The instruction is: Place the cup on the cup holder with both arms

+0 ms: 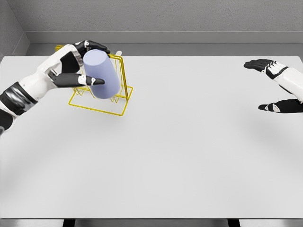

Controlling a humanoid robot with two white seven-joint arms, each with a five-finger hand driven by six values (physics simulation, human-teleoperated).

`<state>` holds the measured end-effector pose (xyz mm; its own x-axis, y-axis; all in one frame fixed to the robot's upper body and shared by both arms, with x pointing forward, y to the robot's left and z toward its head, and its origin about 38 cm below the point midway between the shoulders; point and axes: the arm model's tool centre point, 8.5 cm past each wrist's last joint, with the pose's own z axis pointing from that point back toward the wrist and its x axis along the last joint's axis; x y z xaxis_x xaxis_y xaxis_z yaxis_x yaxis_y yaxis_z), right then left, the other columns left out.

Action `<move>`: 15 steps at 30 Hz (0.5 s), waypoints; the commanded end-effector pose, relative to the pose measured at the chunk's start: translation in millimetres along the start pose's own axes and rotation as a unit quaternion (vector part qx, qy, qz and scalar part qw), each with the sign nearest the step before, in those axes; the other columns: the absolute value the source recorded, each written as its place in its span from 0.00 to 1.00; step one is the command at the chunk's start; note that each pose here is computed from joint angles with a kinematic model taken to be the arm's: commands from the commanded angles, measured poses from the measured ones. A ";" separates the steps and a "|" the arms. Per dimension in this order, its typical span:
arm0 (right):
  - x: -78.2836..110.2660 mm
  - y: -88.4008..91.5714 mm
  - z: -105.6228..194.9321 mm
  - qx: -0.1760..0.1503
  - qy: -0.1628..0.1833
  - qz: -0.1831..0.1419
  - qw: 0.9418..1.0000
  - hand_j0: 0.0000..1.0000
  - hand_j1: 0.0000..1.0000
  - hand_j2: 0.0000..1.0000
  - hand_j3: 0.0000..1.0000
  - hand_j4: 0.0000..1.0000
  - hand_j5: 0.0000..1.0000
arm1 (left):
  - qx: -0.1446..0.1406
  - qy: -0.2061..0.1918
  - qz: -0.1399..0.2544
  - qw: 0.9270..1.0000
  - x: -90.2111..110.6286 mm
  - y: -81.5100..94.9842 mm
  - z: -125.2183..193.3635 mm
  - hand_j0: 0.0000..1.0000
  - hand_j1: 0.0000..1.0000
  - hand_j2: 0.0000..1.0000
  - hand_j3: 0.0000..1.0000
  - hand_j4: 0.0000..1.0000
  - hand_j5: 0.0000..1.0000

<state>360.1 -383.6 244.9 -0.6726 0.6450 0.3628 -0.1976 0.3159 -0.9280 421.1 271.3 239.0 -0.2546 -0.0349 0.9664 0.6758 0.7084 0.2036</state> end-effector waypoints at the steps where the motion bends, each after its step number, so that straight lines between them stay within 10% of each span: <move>1: 0.0 -0.7 0.2 -0.002 0.000 -0.003 1.000 1.00 1.00 1.00 1.00 1.00 1.00 | 0.005 0.002 0.004 1.000 -1.5 3.1 1.2 0.63 0.63 0.63 0.63 0.63 0.63; 15: 0.0 -0.8 0.2 -0.003 0.000 -0.003 1.000 1.00 1.00 1.00 1.00 1.00 1.00 | 0.015 0.006 0.002 1.000 -4.8 10.6 0.4 0.63 0.63 0.63 0.63 0.63 0.63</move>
<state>360.1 -383.7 245.0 -0.6725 0.6450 0.3630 -0.1970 0.3167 -0.9278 428.9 278.7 237.5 -0.2473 -0.0441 0.9679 0.6565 0.7271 0.2008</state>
